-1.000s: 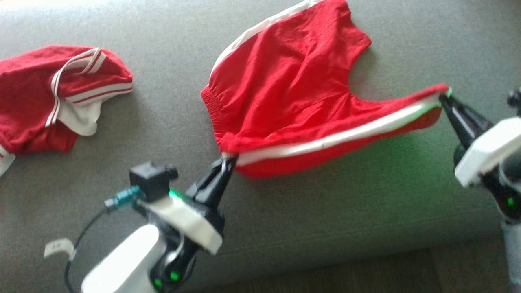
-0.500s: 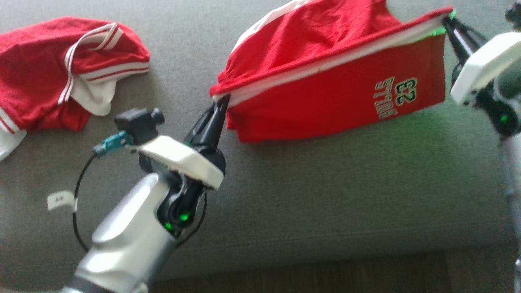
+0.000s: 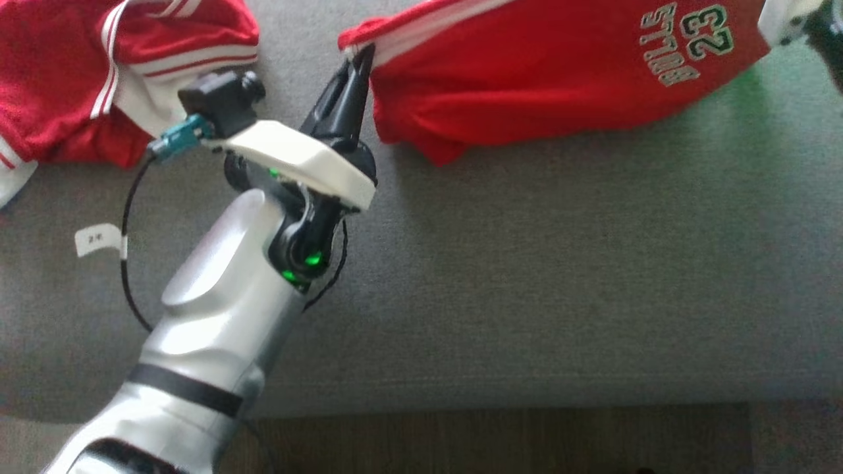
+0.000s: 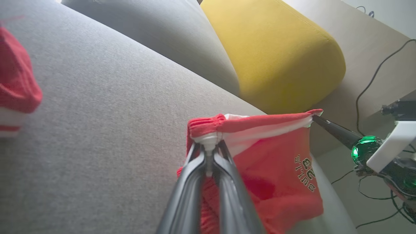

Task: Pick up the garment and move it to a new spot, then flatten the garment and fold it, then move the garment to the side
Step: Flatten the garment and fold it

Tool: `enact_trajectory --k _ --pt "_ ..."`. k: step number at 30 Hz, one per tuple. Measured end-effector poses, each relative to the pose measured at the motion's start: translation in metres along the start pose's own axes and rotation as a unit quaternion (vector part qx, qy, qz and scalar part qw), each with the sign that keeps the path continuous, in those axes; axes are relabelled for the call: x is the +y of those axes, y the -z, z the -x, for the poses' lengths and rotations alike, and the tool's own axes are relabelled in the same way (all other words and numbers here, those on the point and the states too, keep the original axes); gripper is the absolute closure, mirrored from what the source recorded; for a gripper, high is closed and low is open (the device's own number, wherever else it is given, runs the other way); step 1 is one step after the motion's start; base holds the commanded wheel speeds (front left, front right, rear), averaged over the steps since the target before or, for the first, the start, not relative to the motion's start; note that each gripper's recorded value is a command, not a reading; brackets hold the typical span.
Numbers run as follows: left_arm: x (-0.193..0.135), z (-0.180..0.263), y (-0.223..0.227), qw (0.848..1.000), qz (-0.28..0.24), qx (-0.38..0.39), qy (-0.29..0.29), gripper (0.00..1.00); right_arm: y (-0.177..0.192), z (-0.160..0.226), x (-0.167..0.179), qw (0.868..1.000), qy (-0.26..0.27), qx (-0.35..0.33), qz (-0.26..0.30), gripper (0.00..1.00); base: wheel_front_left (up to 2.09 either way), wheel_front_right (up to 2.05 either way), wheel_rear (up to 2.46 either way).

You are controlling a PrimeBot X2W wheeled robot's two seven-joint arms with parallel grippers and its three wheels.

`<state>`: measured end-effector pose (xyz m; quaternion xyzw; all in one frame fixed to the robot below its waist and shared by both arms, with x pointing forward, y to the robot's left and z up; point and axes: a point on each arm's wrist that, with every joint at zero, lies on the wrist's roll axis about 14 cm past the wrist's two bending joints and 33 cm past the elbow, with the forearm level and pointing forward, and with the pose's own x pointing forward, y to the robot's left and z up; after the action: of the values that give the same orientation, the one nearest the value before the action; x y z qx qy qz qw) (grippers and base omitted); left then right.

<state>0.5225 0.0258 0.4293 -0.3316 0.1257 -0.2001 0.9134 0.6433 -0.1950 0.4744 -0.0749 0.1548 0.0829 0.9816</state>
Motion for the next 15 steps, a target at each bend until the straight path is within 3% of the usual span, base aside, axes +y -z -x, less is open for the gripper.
enact_trajectory --k 11,15 --pt "0.023 -0.016 -0.007 1.000 -0.008 -0.014 -0.026 1.00 0.030 -0.035 0.007 1.000 -0.001 0.026 0.011 1.00 0.00 0.00 0.00" --pt "0.027 -0.021 -0.009 0.999 -0.017 -0.013 -0.028 1.00 0.020 -0.045 0.008 1.000 -0.001 -0.005 0.020 1.00 0.00 0.00 0.00"
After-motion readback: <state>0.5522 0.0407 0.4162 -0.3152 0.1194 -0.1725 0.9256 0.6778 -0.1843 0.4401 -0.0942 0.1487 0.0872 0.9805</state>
